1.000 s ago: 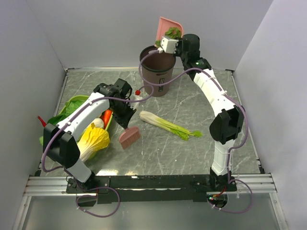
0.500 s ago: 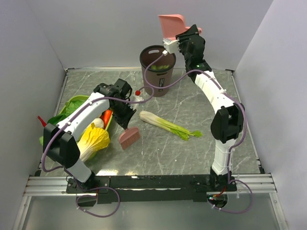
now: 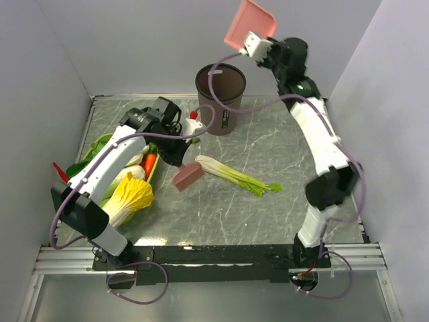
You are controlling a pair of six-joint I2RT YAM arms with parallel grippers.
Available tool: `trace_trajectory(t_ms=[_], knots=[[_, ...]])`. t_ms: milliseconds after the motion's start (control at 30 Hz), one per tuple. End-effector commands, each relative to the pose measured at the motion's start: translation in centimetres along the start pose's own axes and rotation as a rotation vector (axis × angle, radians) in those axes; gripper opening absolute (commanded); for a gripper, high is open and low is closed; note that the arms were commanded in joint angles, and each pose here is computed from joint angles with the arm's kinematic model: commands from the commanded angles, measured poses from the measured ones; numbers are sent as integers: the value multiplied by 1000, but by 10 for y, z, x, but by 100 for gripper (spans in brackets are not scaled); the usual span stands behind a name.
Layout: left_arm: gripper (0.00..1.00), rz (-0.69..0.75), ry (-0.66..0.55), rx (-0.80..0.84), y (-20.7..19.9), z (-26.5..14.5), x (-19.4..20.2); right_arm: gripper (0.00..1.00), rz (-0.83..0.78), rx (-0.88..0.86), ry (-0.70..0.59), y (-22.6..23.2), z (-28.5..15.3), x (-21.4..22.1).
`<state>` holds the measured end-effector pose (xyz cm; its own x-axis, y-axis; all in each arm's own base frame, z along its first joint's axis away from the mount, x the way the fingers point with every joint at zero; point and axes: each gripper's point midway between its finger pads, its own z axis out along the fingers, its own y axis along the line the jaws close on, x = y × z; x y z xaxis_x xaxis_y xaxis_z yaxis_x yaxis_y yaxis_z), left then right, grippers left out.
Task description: Sweep away the paper scraps from the table
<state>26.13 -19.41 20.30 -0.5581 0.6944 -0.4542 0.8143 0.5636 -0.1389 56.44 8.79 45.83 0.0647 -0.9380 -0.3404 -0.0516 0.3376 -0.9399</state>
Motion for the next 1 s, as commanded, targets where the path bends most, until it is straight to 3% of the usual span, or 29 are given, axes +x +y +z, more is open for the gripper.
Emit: trace_trajectory(t_ms=[0,133,267,333,433,567,700,867,967], knots=[[1,77,-142,-62,3,-35,-26,0,408,-201,-211,13,-90,-32],[1,115,-190,-89,8,-41,-37,0,580,-425,-281,73,-160,-41],[1,157,-199,-97,10,-60,-56,0,629,-578,-279,119,-202,-42],[1,175,-111,-69,11,-59,-50,0,618,-618,-257,135,-216,-36],[1,167,-168,-252,35,-94,-75,0,602,-653,-216,141,-228,-29],[1,193,-166,-425,53,-127,-66,0,559,-670,-165,151,-243,-13],[1,81,-195,-569,67,-151,-57,0,556,-747,-118,179,-270,3],[1,38,-415,-695,77,-159,-62,0,587,-994,-126,226,-312,1],[1,91,-364,-715,88,-147,-58,0,545,-1177,-120,260,-345,7]])
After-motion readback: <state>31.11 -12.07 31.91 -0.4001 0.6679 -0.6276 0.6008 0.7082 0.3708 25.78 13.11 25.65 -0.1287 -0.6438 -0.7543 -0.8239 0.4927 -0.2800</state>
